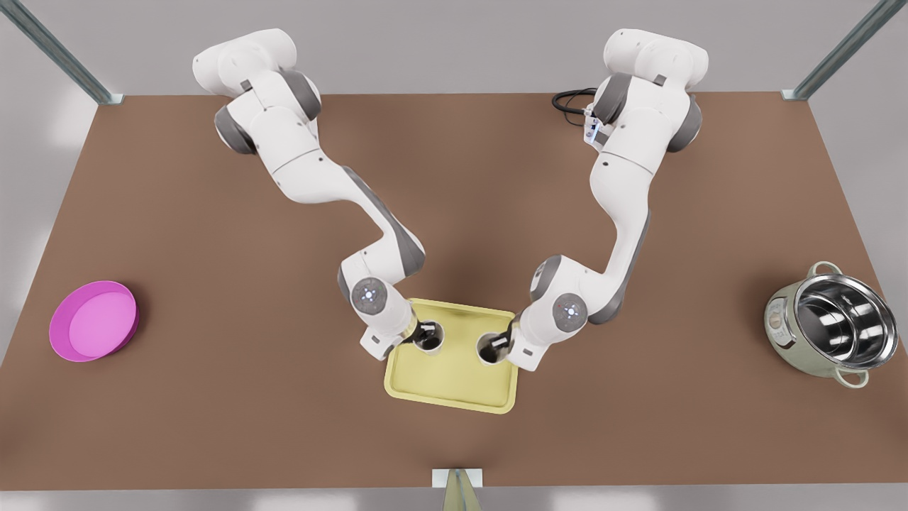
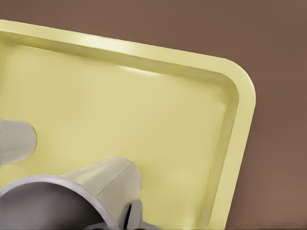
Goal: Use both arms to respectively pick up the white IKEA cups from the middle-left and middle-right positions, then place the white IKEA cups onto the middle-middle tray, ensuring that the cups remain upright and do not tip over
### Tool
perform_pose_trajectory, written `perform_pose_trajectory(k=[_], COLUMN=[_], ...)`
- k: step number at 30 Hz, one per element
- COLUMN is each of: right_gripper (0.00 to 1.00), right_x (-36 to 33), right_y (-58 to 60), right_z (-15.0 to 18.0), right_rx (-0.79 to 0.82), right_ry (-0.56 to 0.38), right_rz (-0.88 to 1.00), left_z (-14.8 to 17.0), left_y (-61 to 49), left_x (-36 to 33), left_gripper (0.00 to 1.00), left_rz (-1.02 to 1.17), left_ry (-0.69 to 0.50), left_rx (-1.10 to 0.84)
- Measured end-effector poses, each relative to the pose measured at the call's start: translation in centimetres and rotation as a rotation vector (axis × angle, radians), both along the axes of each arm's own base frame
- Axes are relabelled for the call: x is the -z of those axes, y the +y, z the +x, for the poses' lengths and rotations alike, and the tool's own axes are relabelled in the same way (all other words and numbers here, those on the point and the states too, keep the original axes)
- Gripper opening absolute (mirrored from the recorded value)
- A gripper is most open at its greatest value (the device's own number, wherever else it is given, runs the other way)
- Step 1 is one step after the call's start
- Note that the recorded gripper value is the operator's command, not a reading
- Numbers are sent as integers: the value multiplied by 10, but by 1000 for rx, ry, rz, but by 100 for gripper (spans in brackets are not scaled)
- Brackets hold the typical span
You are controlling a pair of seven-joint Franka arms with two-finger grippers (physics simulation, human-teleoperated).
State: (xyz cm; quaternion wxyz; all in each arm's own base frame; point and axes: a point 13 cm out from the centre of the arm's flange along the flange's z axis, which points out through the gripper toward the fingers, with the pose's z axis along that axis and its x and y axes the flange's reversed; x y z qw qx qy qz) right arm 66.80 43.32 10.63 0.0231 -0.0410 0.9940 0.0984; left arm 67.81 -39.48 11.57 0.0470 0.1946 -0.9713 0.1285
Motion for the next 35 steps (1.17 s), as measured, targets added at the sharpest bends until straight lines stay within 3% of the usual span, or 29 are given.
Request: perform_pose_trajectory(k=[1, 3, 4, 5, 16, 21, 23, 25, 27, 28, 30, 35], right_gripper=[21, 21, 70, 100, 100, 100, 100, 100, 100, 100, 100, 100], right_x=[4, 10, 12, 13, -26, -159, -181, -162, -148, -165, -238, -361], right_y=[-1, -1, -1, -1, 0, -14, -85, -227, -326, -358, -399, -433], right_z=[-2, -4, -5, -6, 5, 14, 35, 53, 45, 45, 33, -54], right_rx=[14, 40, 52, 63, 179, 213, 288, 402, 429, 431, 430, 370], right_ry=[9, 20, 25, 29, 6, -46, 1, 123, 198, 183, 120, 63], right_rz=[-2, -4, -5, -7, 4, 54, 44, -26, -136, -179, -220, -253], left_z=[1, 2, 3, 4, 13, 26, 17, -14, -71, -91, -106, -117], left_y=[0, 1, 1, 1, 10, 118, 189, 269, 315, 321, 331, 326], left_x=[2, 2, 2, 1, -34, -184, -244, -314, -349, -358, -354, -333], left_gripper=[69, 91, 97, 100, 100, 100, 100, 100, 100, 100, 100, 100], left_rz=[1, 1, 0, -2, -1, 125, 211, 271, 314, 319, 304, 272], left_ry=[1, 1, 2, 2, 10, -19, -25, -11, 28, 38, 82, 150], left_rx=[-15, -44, -57, -71, -185, -239, -265, -265, -213, -178, -118, 54])
